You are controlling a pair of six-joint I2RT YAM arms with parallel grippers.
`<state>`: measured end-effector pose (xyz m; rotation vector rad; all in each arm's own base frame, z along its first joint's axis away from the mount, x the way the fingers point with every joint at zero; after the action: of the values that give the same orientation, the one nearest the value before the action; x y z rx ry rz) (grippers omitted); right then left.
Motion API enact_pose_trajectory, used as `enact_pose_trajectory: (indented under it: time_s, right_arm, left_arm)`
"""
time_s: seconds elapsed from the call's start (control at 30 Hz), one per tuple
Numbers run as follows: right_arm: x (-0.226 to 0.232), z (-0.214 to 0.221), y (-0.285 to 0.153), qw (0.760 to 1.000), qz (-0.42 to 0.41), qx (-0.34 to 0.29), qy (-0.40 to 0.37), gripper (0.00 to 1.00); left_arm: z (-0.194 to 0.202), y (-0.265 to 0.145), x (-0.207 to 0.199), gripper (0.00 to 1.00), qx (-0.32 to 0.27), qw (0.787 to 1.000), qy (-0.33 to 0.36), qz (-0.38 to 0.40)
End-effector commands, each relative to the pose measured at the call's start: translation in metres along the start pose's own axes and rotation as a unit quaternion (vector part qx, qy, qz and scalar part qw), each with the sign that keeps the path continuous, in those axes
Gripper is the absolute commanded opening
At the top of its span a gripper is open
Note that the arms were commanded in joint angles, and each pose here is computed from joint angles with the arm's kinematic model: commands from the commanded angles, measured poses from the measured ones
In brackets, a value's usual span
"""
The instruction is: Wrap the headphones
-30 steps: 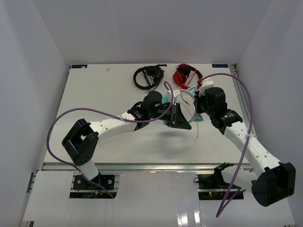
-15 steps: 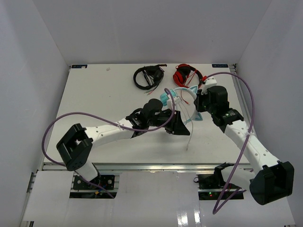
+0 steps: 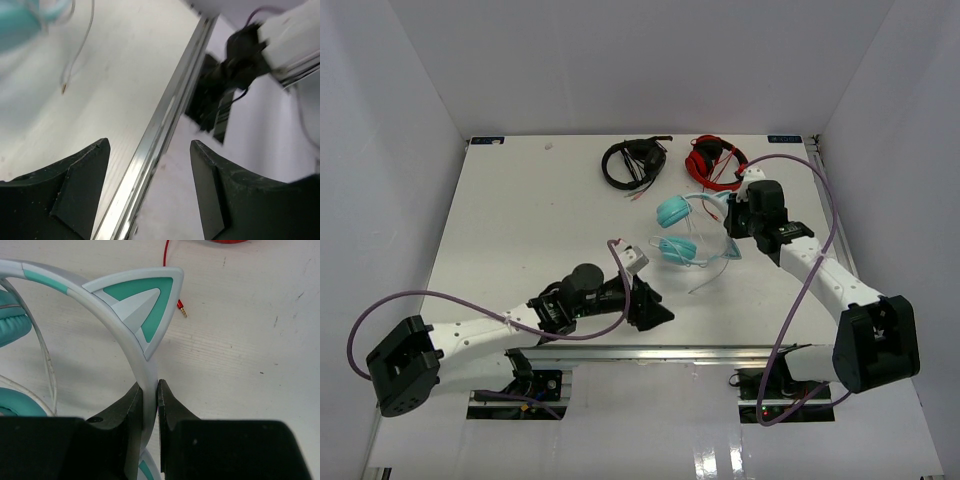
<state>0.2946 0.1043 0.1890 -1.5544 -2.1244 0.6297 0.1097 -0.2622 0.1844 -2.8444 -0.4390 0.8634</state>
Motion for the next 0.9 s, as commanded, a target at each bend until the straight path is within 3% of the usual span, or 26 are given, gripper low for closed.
enact_pose_trajectory:
  time_s: [0.0, 0.13, 0.27, 0.53, 0.77, 0.8, 0.87]
  right_arm:
    - [0.01, -0.049, -0.011, 0.996, -0.031, -0.082, 0.032, 0.08]
    - [0.019, -0.064, -0.025, 0.994, -0.062, -0.068, 0.051, 0.08]
    - [0.025, -0.071, -0.04, 0.992, -0.083, -0.069, 0.063, 0.08]
    - [0.032, -0.067, -0.063, 0.987, -0.12, -0.074, 0.072, 0.08]
    - [0.038, -0.069, -0.074, 0.983, -0.148, -0.073, 0.079, 0.08]
    - [0.039, -0.069, -0.075, 0.982, -0.154, -0.072, 0.081, 0.08]
    - [0.04, -0.07, -0.077, 0.981, -0.16, -0.072, 0.083, 0.08]
  left_arm:
    - [0.013, 0.007, 0.012, 0.76, -0.064, 0.993, 0.099, -0.013]
    - [0.021, 0.025, 0.011, 0.8, -0.1, 0.974, 0.2, -0.022]
    - [0.024, 0.05, 0.032, 0.81, -0.108, 0.95, 0.282, -0.08]
    - [0.003, 0.091, 0.056, 0.82, -0.143, 0.91, 0.337, -0.196]
    - [-0.008, 0.106, 0.063, 0.83, -0.179, 0.885, 0.365, -0.227]
    - [-0.009, 0.112, 0.063, 0.82, -0.176, 0.884, 0.368, -0.227]
    - [-0.009, 0.122, 0.063, 0.7, -0.166, 0.886, 0.372, -0.222]
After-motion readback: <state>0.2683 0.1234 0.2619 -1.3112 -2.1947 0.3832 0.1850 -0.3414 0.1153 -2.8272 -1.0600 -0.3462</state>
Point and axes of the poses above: each gripper's point midway between its finger pads, its own y axis out along the fingers, its own x axis along the line the jaws close on, z = x × y, the point moved 8 cm from there along -y, back along the fingers, and after that the axes turned 2 degrees about -y, right-handed, at the moved point
